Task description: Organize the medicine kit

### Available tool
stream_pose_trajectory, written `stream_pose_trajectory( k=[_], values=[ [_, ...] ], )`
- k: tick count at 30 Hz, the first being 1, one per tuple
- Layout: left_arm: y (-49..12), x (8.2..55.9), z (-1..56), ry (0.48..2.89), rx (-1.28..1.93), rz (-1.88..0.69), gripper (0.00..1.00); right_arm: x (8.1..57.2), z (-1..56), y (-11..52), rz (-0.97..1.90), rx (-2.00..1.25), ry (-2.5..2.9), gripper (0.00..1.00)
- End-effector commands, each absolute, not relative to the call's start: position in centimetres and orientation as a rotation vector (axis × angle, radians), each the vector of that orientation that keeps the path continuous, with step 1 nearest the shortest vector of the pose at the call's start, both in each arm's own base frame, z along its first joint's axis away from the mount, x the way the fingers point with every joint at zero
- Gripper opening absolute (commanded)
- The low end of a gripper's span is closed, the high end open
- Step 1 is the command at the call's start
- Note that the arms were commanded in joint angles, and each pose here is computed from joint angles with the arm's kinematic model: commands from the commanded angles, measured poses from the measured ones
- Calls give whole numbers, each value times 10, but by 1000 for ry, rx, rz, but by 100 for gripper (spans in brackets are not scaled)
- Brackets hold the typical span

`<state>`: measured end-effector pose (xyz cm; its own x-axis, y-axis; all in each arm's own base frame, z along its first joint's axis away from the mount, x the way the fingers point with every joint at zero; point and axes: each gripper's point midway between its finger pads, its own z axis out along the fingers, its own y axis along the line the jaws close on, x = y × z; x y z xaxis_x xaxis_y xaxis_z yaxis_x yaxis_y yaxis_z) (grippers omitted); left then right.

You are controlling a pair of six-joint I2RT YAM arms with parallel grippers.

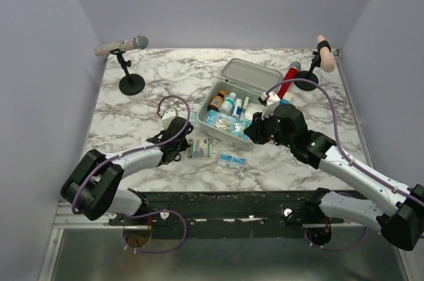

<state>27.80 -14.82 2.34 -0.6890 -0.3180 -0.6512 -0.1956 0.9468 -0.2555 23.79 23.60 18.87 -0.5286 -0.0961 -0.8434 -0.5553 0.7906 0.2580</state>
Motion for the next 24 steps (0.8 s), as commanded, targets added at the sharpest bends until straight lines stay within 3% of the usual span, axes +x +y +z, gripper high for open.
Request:
stream_pose_trajectory(
  k=[1, 5, 12, 19, 24],
  values=[
    [-147, 270, 25, 2360, -360, -238, 0, 232, 192, 236, 669, -492, 2064, 29],
    [-149, 264, 51, 2307, -364, -328, 0, 233, 199, 237, 669, -494, 2055, 29],
    [-164, 258, 159, 2090, -309, -563, 0, 249, 214, 226, 562, -449, 2015, 28],
    [-171, 255, 228, 1971, -255, -671, 0, 252, 233, 230, 572, -454, 1996, 28],
    [-172, 259, 223, 2008, -218, -618, 2, 248, 227, 239, 620, -490, 2013, 32]
  ],
)
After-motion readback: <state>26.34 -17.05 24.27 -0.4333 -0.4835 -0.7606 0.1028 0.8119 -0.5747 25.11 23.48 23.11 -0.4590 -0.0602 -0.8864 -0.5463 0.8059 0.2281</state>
